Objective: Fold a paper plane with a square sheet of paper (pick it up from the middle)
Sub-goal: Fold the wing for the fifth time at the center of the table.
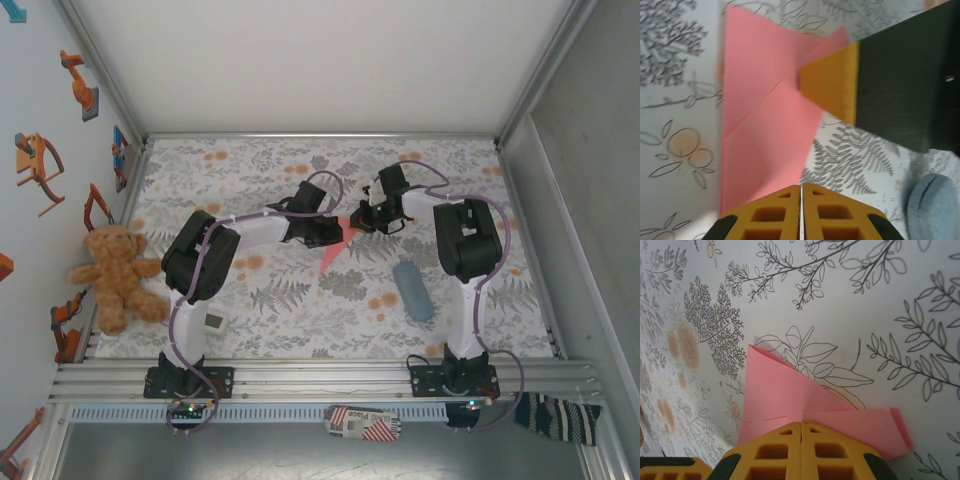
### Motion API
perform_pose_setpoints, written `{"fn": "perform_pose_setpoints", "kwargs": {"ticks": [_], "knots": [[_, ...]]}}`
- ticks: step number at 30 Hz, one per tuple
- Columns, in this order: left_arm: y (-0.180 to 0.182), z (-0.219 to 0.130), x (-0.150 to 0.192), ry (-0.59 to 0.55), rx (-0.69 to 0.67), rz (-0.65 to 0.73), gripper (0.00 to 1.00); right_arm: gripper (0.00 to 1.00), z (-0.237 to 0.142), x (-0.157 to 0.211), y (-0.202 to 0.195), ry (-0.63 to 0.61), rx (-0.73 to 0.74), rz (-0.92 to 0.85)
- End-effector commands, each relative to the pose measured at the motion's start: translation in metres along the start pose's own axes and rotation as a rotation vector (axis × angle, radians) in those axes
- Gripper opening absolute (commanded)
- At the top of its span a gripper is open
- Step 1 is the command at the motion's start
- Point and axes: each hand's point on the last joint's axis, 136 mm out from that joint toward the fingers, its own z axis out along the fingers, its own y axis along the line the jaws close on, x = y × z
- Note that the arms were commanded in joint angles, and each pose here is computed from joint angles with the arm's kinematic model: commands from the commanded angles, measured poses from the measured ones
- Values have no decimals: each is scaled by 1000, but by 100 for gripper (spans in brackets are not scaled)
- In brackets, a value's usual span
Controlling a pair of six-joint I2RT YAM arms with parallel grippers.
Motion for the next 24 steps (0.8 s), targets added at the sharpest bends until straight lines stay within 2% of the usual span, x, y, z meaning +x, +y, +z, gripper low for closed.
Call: {"fn": "perform_pose_setpoints", "kwargs": {"ticks": [1,15,19,24], "knots": [[-13,7,-5,9,51,43,9,0,11,13,-27,53,76,34],[13,32,20,82,-3,20,2,0,18,17,-36,72,90,54],[29,23,42,109,-37,3,2,0,19,16,-40,73,104,57],[39,-5,72,126,-65,-9,3,0,17,12,-38,70,103,46]]}}
